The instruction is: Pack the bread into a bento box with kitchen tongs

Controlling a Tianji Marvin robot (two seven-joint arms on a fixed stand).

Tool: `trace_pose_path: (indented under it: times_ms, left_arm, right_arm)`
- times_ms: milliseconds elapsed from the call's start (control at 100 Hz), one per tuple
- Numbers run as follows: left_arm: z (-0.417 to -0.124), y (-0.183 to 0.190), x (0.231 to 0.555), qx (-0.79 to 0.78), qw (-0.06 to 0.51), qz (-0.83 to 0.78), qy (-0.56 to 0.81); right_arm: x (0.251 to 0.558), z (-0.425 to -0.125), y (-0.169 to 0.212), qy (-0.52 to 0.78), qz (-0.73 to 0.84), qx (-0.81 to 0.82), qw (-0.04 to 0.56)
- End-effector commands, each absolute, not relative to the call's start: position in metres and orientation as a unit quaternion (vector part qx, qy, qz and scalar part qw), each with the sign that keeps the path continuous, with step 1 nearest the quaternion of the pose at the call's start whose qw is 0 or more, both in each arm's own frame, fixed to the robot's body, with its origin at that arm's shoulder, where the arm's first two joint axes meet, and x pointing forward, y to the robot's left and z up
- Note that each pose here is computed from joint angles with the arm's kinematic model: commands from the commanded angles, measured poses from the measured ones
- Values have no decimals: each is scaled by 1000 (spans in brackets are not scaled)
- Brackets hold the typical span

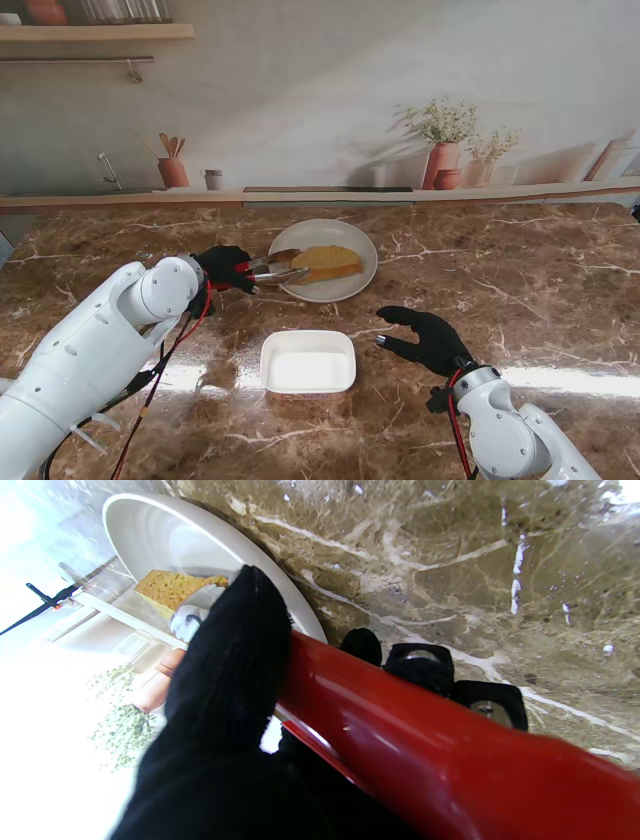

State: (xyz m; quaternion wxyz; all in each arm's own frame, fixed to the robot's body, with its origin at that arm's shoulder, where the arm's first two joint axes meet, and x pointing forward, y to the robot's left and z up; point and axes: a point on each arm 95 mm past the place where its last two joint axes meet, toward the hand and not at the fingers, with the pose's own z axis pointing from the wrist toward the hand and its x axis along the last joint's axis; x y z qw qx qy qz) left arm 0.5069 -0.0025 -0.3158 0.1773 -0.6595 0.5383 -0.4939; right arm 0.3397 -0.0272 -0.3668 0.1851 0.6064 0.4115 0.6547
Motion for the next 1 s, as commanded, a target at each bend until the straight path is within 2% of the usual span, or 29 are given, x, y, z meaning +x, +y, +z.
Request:
trace_pose_path:
  times_ms: [0,470,990]
  left_arm:
    - [-312,-5,506,-656,173,-500,538]
    - [-290,9,480,-629,180,-534,536]
    - [-258,43,402,-567,186,-554,580]
  right_arm:
    - [337,-372,-26,415,649,613,178]
    - [337,-368,-27,416,650,609,184]
    - [338,-361,-34,412,648,605,210]
